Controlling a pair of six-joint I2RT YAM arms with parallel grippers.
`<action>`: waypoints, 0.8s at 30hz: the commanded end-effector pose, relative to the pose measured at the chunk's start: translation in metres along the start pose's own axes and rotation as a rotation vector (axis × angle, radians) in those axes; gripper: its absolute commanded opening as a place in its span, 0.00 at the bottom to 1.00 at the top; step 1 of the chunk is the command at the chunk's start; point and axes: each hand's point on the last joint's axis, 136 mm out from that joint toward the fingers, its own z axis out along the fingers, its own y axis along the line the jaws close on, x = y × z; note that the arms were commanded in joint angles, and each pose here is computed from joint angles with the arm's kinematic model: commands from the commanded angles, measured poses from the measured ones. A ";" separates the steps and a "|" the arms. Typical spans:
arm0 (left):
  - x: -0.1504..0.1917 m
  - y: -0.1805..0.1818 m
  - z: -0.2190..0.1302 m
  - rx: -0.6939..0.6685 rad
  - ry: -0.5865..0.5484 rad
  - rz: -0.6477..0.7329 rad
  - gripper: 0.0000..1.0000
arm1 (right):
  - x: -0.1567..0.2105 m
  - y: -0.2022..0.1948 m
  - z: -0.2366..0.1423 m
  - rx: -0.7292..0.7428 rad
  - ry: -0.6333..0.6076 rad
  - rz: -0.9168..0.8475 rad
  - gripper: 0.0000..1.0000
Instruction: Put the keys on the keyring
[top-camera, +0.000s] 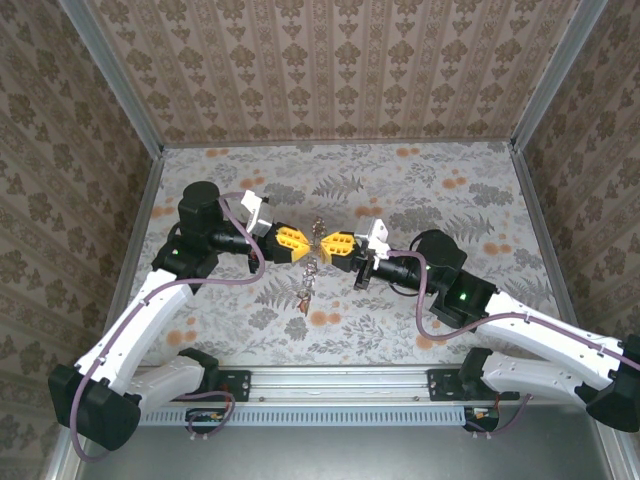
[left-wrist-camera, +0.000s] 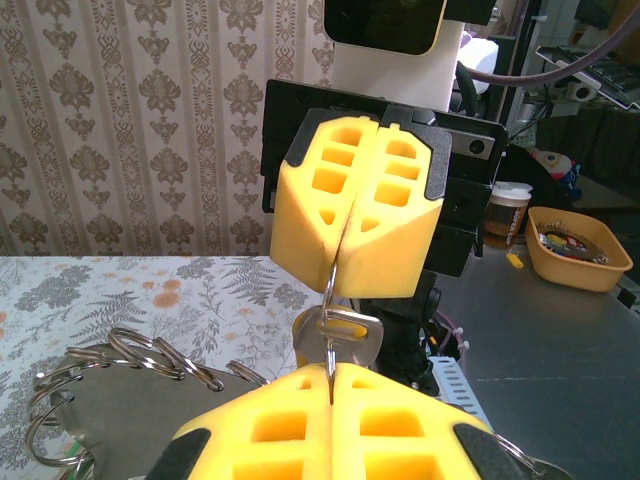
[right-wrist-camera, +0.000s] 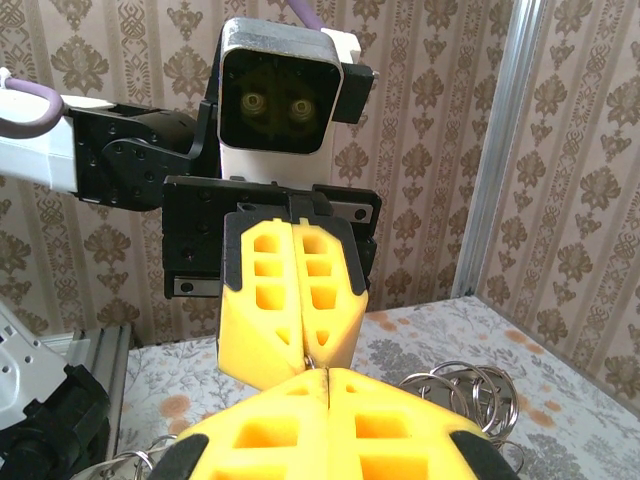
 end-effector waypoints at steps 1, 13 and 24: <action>-0.007 -0.008 -0.002 0.022 -0.014 0.034 0.00 | -0.011 0.005 -0.003 -0.017 -0.030 0.007 0.00; -0.006 -0.007 -0.002 0.021 -0.013 0.032 0.00 | -0.008 0.008 -0.003 -0.035 -0.023 0.028 0.00; -0.007 -0.008 -0.002 0.022 -0.015 0.036 0.00 | -0.003 0.008 0.000 -0.032 -0.014 0.035 0.00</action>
